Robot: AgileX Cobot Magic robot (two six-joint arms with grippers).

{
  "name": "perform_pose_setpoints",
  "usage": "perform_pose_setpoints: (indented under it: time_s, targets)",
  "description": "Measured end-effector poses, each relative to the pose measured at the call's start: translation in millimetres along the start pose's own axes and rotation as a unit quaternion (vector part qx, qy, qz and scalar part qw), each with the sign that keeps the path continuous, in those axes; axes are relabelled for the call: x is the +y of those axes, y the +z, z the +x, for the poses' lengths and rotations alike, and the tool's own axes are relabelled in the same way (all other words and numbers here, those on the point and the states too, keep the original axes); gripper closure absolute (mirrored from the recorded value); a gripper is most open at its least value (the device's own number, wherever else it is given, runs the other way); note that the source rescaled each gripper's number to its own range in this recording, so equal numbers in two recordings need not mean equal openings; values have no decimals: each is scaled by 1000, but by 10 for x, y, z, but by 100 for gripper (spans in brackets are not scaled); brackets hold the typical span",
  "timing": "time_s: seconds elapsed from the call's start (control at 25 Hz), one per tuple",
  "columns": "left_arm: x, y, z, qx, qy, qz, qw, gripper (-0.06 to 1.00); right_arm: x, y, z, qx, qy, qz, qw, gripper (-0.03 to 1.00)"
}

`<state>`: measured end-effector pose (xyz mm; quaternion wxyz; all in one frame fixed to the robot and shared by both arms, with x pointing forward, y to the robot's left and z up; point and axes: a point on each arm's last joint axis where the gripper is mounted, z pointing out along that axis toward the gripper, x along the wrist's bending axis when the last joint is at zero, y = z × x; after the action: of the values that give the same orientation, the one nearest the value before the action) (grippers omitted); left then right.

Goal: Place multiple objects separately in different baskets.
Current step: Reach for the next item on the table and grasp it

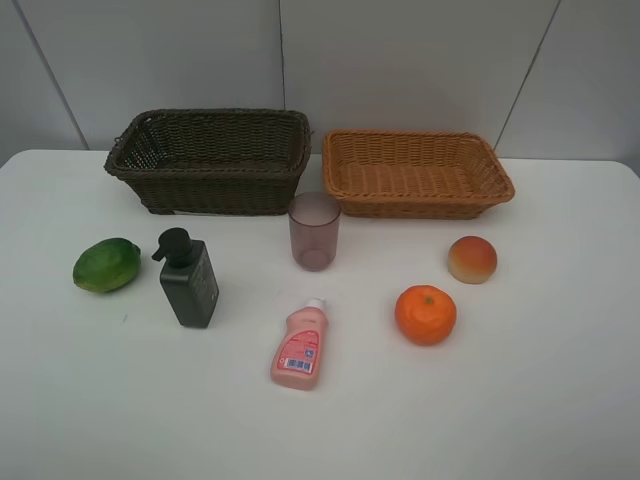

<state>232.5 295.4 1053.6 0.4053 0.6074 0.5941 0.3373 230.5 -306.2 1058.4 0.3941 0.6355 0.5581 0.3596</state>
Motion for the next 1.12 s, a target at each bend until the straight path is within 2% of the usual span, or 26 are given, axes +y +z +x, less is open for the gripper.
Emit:
perform_pose_setpoints:
  time_s: [1.12]
  targets:
    - [0, 0, 0, 0, 0, 0, 1000, 5, -1, 0, 10, 5, -8, 1, 1000, -3]
